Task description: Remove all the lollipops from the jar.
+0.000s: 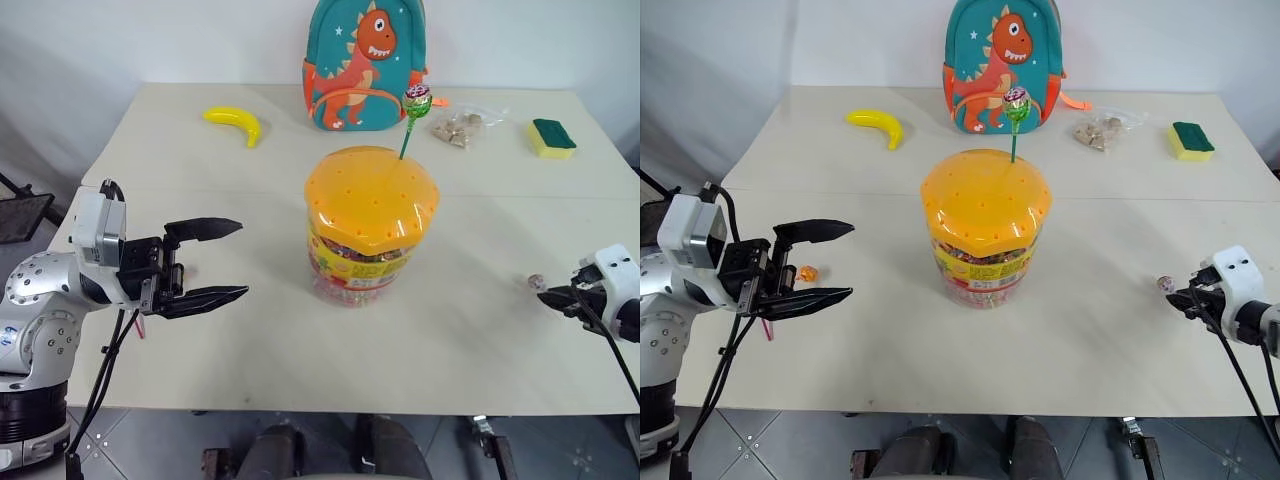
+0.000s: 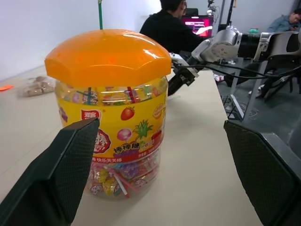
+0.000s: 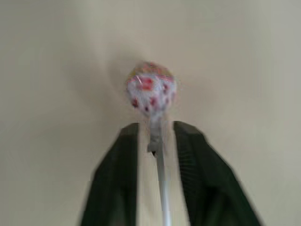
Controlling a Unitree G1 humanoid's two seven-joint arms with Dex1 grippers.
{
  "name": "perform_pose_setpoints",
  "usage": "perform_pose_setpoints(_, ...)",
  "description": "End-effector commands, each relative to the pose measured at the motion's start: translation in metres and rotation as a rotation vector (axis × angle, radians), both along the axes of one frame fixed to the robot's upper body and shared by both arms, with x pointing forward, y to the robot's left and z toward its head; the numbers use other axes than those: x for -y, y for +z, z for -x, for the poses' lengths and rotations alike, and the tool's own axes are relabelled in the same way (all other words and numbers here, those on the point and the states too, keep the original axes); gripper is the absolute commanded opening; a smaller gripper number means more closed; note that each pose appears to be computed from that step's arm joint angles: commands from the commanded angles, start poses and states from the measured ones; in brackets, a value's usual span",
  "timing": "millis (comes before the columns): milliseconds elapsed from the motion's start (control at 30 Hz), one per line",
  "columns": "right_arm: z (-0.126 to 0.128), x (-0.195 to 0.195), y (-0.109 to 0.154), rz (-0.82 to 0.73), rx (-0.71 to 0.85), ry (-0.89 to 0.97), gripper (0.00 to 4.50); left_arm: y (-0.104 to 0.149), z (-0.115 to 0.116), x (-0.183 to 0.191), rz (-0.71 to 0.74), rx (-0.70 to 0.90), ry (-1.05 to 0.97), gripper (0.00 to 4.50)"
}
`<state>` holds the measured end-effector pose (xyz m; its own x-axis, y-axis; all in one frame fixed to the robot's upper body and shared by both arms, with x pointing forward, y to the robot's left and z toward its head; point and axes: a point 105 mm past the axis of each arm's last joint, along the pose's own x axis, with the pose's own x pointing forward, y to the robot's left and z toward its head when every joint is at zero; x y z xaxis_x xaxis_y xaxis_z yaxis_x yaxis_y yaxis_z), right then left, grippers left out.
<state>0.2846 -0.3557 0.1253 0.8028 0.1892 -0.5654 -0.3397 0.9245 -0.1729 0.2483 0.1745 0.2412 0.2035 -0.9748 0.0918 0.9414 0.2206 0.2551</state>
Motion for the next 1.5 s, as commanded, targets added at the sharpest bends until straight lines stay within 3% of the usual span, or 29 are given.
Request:
perform_pose_setpoints(33,0.003,0.002,0.024,0.051,0.053,0.05,2.37,0.017,-0.003,-0.009,0.045,0.059,0.056,4.5)
perform_pose_setpoints(133,0.002,-0.009,0.049,0.083,0.172,0.174,3.37,0.02,-0.004,-0.014,0.052,0.059,0.069,4.5)
perform_pose_setpoints(200,0.0,-0.017,0.073,0.107,0.286,0.254,3.37,0.021,-0.004,-0.017,0.067,0.059,0.075,4.5)
perform_pose_setpoints(400,-0.003,-0.075,0.133,-0.126,0.602,0.505,3.37,0.024,-0.007,-0.02,0.114,0.052,0.084,4.5)
perform_pose_setpoints(633,-0.006,-0.189,0.17,-0.39,0.662,0.801,3.37,0.029,-0.006,-0.017,0.169,0.044,0.07,4.5)
perform_pose_setpoints(933,-0.023,-0.241,0.181,-0.491,0.648,0.859,3.37,0.028,-0.002,-0.013,0.174,0.043,0.077,4.5)
perform_pose_setpoints(1067,-0.029,-0.244,0.182,-0.494,0.644,0.847,2.45,0.03,-0.001,-0.015,0.177,0.05,0.094,4.5)
perform_pose_setpoints(1300,-0.033,-0.244,0.183,-0.499,0.634,0.848,0.02,0.032,-0.001,-0.015,0.184,0.057,0.106,4.5)
perform_pose_setpoints(1433,-0.032,-0.238,0.191,-0.528,0.673,0.847,0.02,0.032,-0.001,-0.014,0.186,0.058,0.1,4.5)
perform_pose_setpoints(1500,-0.028,-0.224,0.215,-0.633,0.782,0.83,0.02,0.032,-0.002,-0.011,0.185,0.058,0.086,4.5)
